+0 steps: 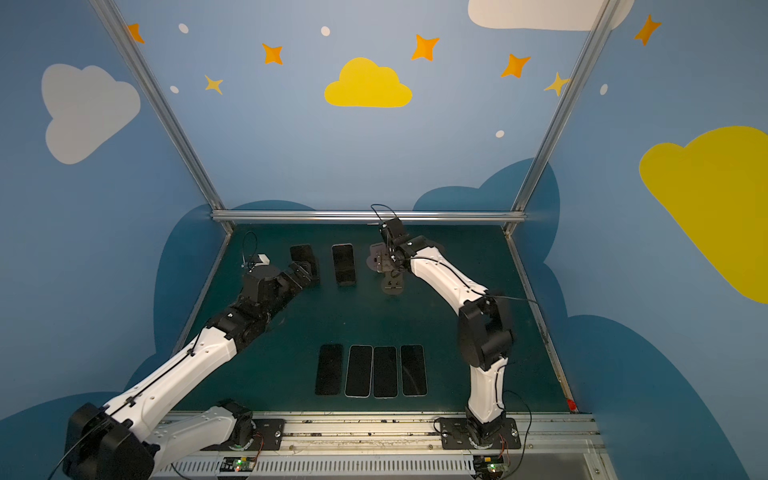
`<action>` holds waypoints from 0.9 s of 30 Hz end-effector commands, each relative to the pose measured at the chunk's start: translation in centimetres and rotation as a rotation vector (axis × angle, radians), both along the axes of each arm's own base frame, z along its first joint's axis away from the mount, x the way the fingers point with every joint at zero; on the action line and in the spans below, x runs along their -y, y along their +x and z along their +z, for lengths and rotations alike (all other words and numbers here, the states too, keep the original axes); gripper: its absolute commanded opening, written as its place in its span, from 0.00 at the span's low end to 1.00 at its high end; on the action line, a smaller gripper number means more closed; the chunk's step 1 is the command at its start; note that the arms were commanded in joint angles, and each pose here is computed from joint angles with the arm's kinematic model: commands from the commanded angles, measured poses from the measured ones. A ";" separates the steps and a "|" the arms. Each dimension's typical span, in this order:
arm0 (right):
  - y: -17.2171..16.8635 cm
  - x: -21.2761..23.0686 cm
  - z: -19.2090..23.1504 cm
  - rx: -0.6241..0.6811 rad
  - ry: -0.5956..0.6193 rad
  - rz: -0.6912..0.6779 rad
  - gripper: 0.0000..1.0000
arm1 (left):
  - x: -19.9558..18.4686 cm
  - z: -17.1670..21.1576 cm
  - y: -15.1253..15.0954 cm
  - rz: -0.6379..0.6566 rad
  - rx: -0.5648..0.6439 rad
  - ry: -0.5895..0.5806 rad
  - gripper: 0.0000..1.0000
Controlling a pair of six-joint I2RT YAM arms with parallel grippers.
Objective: Remove the phone from the phone stand
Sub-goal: 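Move the open right gripper over the empty grey stand and lilac stands, then draw the right gripper back while the left gripper reaches to the dark phone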
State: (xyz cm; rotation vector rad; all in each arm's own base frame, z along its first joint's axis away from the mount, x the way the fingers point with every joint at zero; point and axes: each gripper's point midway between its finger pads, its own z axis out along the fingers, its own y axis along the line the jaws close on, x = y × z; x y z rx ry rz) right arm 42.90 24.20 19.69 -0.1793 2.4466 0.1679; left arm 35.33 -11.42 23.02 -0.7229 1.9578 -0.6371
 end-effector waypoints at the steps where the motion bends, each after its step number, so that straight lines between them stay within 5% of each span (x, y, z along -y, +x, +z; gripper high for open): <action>1: -3.1 0.4 5.1 0.056 0.114 0.045 0.86 | -0.9 1.4 0.5 0.004 0.038 0.113 1.00; 7: -9.2 1.0 5.2 0.135 0.256 0.166 0.86 | -2.3 1.1 1.4 0.012 0.012 0.381 1.00; 12: -12.8 1.9 5.2 0.341 0.412 0.248 0.87 | -1.1 0.8 1.9 -0.046 0.009 0.709 1.00; 21: -14.2 5.4 3.2 0.347 0.397 0.114 0.90 | -1.2 -2.5 5.0 -0.177 -0.195 0.636 1.00; 27: -14.7 8.6 2.3 0.373 0.370 -0.037 0.90 | -0.9 -1.2 5.6 -0.274 -0.266 0.743 1.00</action>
